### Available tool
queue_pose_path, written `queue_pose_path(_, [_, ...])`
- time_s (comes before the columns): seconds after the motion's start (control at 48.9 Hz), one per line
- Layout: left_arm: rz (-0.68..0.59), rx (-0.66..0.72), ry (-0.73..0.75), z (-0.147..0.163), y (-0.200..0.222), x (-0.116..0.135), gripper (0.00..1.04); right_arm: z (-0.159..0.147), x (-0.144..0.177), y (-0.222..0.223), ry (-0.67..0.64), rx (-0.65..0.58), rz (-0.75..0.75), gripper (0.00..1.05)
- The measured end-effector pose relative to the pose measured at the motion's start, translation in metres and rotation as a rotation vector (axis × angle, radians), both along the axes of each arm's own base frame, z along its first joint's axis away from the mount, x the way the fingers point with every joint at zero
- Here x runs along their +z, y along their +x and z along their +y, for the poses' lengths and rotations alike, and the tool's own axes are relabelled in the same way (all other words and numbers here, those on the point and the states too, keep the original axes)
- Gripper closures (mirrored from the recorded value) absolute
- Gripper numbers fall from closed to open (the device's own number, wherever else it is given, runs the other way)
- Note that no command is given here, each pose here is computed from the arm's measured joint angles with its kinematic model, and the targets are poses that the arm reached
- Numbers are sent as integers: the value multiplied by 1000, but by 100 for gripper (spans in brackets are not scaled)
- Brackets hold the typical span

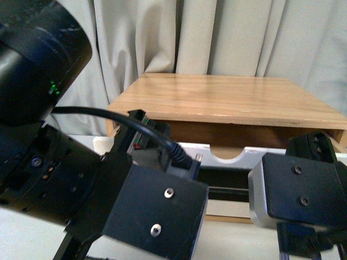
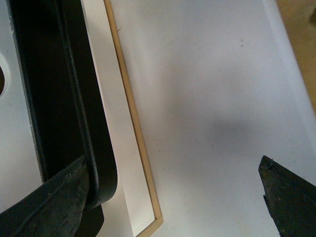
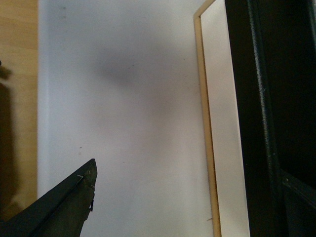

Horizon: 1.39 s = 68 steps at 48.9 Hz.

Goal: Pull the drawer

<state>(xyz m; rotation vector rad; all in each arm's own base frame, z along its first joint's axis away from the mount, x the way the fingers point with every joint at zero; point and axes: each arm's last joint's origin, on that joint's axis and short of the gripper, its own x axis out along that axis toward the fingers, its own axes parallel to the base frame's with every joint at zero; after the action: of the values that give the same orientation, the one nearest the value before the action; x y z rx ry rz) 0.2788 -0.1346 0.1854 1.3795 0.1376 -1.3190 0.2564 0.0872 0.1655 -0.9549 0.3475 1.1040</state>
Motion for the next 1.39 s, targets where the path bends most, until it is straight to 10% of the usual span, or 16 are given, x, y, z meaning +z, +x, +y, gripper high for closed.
queue_pose_path(0.429, [-23,15,-86,23,-15,2,6,-2,9,-10,66,-27,-46,9])
queue_pose_path(0.879, [-283,165,-549,36,-42,52,6,-44,50,-57,332,-202,-359,9])
queue_pose_path(1.084, [-348,444,-857,73,-75,72,6,-66,57,-86,520,-437,-510,9])
queue_pose_path(1.391, [-123,938,-1243,156,-138,63,6,-89,51,-148,834,-779,-539,9])
